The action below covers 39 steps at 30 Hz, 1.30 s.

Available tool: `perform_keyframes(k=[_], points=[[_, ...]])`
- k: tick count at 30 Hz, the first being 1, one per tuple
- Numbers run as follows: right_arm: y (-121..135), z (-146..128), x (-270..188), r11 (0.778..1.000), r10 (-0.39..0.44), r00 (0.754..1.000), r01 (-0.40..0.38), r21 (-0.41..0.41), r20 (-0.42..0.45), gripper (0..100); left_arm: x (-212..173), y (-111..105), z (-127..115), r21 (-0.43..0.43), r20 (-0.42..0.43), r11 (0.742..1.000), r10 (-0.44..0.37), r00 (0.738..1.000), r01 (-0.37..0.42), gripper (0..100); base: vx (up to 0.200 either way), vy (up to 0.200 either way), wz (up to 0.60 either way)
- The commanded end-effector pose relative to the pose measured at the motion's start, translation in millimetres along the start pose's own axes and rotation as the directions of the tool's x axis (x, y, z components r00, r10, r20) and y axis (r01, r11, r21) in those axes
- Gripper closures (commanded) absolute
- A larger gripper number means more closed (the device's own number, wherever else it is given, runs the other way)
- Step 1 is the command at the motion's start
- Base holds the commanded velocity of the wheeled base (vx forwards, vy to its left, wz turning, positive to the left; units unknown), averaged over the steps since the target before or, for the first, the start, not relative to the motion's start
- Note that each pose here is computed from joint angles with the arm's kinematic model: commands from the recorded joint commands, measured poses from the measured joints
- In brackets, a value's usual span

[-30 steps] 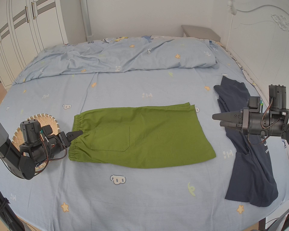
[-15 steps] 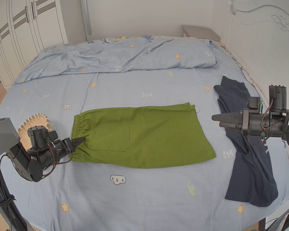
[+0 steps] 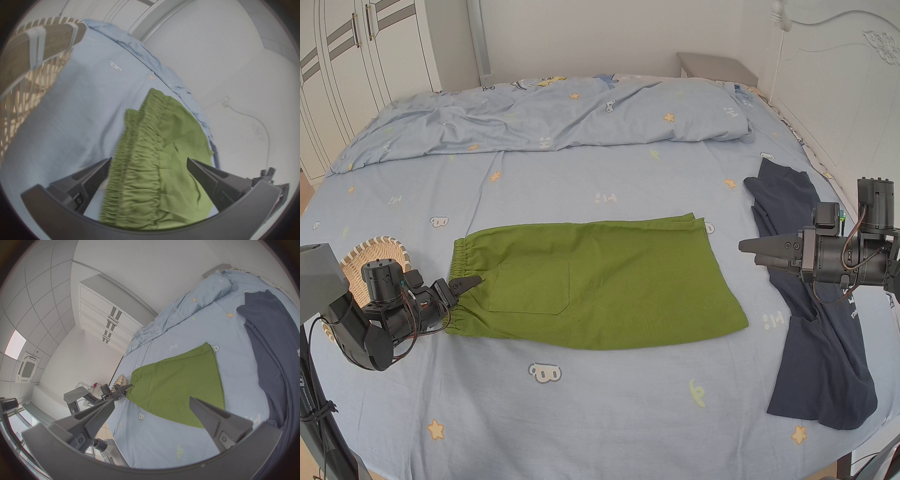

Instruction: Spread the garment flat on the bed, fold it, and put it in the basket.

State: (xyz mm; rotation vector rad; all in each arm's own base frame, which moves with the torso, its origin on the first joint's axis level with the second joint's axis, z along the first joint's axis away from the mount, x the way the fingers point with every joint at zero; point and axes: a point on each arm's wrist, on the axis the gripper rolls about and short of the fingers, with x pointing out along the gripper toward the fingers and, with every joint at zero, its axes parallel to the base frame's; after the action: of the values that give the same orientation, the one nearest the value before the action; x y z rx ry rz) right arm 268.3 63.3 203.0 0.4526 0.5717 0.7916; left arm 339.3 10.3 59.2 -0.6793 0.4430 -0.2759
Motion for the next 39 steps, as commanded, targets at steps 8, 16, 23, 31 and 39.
perform_keyframes(k=[8,16,23,31,39], points=[[-2,0,2,1.0,-0.005,1.0,0.005,0.005,-0.003,0,13,15,8,-0.077,-0.04,0.994,-0.082,0.996,0.078,0,0.0,0.0,0.0],[-17,0,10,0.999,-0.028,0.999,0.029,0.034,-0.018,0,12,12,12,-0.075,-0.039,0.994,-0.088,0.995,0.085,100,0.0,0.0,0.0],[-35,2,16,0.995,-0.062,0.998,0.064,0.071,-0.029,0,3,2,18,-0.09,-0.048,0.987,-0.14,0.989,0.135,100,0.0,0.0,0.0],[-77,0,32,0.981,-0.125,0.99,0.134,0.141,-0.07,0,-9,-17,34,-0.126,-0.072,0.986,-0.123,0.99,0.113,100,0.0,0.0,0.0],[-126,-10,45,0.959,-0.187,0.966,0.219,0.178,-0.181,0,-11,-15,38,-0.132,-0.071,0.986,-0.111,0.991,0.101,100,0.0,0.0,0.0]])
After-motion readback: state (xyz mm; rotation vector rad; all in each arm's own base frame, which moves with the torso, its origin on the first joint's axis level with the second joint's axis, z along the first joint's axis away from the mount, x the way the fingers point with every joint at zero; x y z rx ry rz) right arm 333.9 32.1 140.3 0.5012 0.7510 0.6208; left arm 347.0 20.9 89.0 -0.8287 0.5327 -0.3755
